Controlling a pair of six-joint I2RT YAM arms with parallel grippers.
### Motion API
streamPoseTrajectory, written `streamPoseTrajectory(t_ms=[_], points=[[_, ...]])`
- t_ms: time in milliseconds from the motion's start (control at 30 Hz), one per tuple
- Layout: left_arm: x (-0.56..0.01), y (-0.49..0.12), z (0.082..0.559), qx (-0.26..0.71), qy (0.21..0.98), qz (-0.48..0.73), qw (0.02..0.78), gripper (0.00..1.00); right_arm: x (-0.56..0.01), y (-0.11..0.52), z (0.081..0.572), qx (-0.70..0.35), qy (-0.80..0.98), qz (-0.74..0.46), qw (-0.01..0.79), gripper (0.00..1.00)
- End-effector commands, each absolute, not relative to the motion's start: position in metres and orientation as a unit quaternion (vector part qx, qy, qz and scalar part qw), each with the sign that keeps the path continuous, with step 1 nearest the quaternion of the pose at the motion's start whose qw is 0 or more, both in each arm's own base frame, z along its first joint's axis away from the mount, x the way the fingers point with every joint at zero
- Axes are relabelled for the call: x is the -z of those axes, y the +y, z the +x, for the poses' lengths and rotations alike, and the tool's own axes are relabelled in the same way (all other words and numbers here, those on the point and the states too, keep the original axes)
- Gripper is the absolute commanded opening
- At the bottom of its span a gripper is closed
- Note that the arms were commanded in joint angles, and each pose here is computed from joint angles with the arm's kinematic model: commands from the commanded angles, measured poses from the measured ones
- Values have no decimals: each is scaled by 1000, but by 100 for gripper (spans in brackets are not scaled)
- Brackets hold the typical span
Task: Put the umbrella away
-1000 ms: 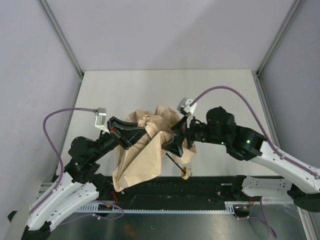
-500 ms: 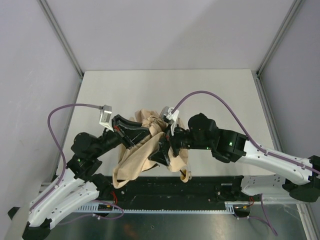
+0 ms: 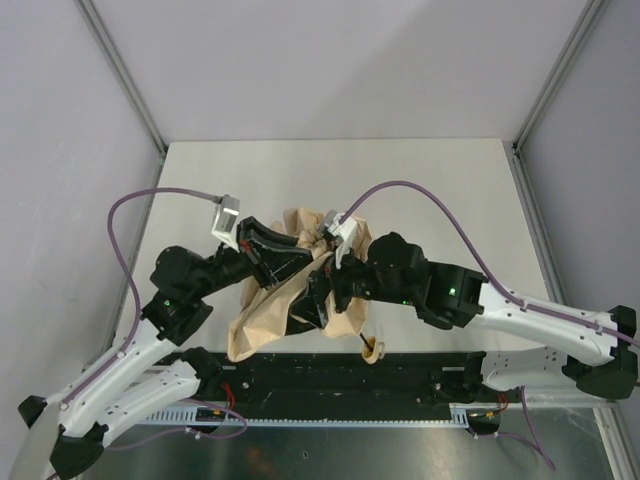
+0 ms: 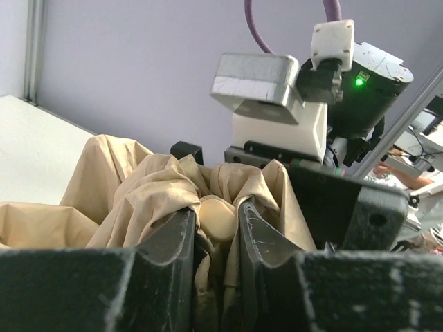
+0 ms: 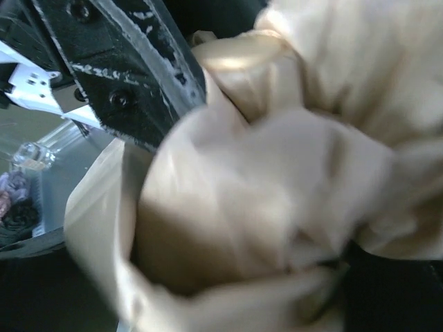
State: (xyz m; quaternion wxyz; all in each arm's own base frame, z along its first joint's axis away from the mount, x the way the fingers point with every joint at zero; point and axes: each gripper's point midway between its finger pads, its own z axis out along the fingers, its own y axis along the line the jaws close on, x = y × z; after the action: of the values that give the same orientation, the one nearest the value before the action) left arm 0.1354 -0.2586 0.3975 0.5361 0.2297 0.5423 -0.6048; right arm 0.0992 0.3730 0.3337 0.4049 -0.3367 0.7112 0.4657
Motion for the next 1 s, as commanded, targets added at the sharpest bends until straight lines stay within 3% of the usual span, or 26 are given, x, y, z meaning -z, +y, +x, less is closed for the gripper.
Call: streamPoseTrajectory(t_ms=[0, 333, 533, 700, 800, 967], points=[[-458, -253, 110, 635, 446, 275, 568, 0, -324, 386, 101, -451, 698, -371, 414, 99], [-460, -255, 90, 666, 420, 297, 540, 0, -330, 396, 105, -487, 656, -384, 430, 94], [-464, -255, 83, 681, 405, 289, 537, 0, -324, 407, 106, -510, 651, -375, 420, 59], [-464, -257, 82, 685, 401, 289, 535, 0, -323, 410, 89, -535, 632, -398, 395, 10], [-467, -256, 80, 687, 395, 288, 538, 0, -323, 406, 75, -560, 617, -408, 373, 1], [-474, -255, 78, 689, 383, 289, 543, 0, -337, 394, 57, -614, 582, -396, 359, 0]])
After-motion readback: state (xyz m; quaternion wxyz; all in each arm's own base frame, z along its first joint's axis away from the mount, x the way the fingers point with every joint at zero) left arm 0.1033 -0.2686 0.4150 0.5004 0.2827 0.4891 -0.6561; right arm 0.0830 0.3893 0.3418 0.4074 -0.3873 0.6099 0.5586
